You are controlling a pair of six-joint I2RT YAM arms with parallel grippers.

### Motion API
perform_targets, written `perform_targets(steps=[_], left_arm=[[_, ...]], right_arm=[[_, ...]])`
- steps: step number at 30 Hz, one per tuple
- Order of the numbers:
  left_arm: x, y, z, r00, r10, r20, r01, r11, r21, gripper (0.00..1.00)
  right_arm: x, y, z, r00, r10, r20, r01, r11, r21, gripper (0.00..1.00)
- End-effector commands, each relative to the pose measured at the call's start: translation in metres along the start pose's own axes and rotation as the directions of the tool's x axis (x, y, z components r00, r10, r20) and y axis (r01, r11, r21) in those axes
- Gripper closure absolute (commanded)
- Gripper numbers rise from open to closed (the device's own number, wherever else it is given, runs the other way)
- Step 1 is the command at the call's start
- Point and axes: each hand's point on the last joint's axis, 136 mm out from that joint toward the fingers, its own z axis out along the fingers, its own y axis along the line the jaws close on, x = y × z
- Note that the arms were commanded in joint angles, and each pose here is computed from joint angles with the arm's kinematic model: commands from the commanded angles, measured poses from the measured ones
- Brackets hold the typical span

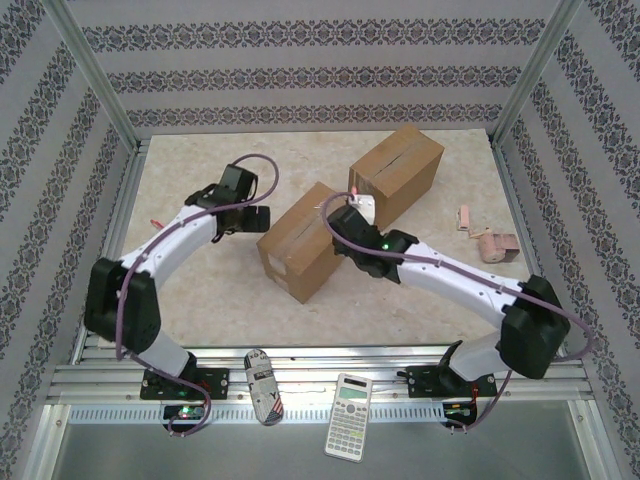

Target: Unpack the express box

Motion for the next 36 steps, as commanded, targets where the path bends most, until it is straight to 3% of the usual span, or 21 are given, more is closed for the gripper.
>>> perform_targets(steps=[1, 8, 18, 28, 32, 36], left_arm=[[0.022, 0.002, -0.005, 0.995, -0.100, -0.012, 0.100, 0.994, 0.045, 0.10], [0.061, -0.009, -0.020, 0.987, -0.153, -0.051, 0.159, 0.978, 0.132, 0.10], [0.080, -0.052, -0.040, 0.987, -0.152, -0.053, 0.160, 0.957, 0.243, 0.10], [0.094, -0.076, -0.044, 0.987, -0.149, -0.064, 0.161, 0.947, 0.279, 0.09], [0.091, -0.070, -0.054, 0.988, -0.145, -0.048, 0.152, 0.952, 0.267, 0.07], [0.089, -0.077, -0.069, 0.991, -0.125, -0.048, 0.134, 0.935, 0.327, 0.05]], right_arm=[[-0.023, 0.033, 0.010, 0.996, -0.085, 0.022, 0.087, 0.991, -0.104, 1.00], [-0.032, 0.087, 0.045, 0.985, -0.170, -0.026, 0.160, 0.960, -0.230, 1.00], [-0.046, 0.132, 0.067, 0.961, -0.273, -0.037, 0.240, 0.897, -0.371, 1.00], [-0.064, 0.121, 0.076, 0.943, -0.331, -0.031, 0.293, 0.873, -0.391, 1.00], [-0.083, 0.104, 0.068, 0.944, -0.329, 0.003, 0.309, 0.883, -0.353, 1.00], [-0.106, 0.086, 0.044, 0.944, -0.324, 0.056, 0.324, 0.888, -0.325, 1.00]])
